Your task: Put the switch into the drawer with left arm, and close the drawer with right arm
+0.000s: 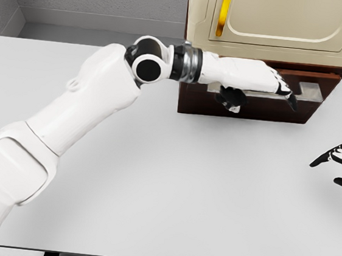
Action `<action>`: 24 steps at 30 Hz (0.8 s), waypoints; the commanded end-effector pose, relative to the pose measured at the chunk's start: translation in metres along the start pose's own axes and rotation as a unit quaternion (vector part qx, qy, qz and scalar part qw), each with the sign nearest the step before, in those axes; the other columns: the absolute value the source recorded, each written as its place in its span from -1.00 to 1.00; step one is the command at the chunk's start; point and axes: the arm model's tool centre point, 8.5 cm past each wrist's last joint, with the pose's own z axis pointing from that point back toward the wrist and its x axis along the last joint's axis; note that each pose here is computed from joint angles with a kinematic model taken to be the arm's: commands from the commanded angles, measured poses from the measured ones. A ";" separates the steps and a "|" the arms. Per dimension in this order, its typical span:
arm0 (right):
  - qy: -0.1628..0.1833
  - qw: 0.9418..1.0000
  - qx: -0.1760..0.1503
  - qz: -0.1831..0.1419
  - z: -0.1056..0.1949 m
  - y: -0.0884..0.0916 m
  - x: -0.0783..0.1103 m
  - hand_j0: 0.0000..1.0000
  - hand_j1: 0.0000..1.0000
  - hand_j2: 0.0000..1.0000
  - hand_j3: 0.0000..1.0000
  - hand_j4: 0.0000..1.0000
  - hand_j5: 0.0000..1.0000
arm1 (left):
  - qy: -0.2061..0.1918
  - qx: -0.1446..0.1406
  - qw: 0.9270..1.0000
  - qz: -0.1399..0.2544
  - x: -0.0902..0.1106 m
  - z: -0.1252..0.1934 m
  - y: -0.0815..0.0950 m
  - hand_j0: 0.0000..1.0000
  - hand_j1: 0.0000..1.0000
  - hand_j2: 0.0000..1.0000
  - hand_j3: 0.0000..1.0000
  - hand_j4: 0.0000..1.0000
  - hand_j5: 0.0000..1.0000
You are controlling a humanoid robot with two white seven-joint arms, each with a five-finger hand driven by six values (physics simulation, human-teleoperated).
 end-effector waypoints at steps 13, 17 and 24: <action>-0.001 1.000 -0.001 -0.003 0.000 0.000 0.000 0.34 0.34 0.34 0.34 0.34 0.34 | -0.045 0.012 0.997 -0.057 0.037 -0.011 0.023 0.83 0.83 0.83 0.83 0.83 0.83; -0.001 1.000 -0.001 -0.003 0.000 0.000 0.000 0.35 0.35 0.35 0.35 0.35 0.35 | -0.046 0.013 0.997 -0.058 0.038 -0.012 0.024 0.90 0.90 0.90 0.90 0.90 0.90; -0.001 1.000 0.000 -0.003 0.000 0.000 0.000 0.35 0.35 0.35 0.35 0.35 0.35 | -0.058 0.037 0.994 -0.084 0.079 0.177 0.041 1.00 1.00 1.00 1.00 1.00 1.00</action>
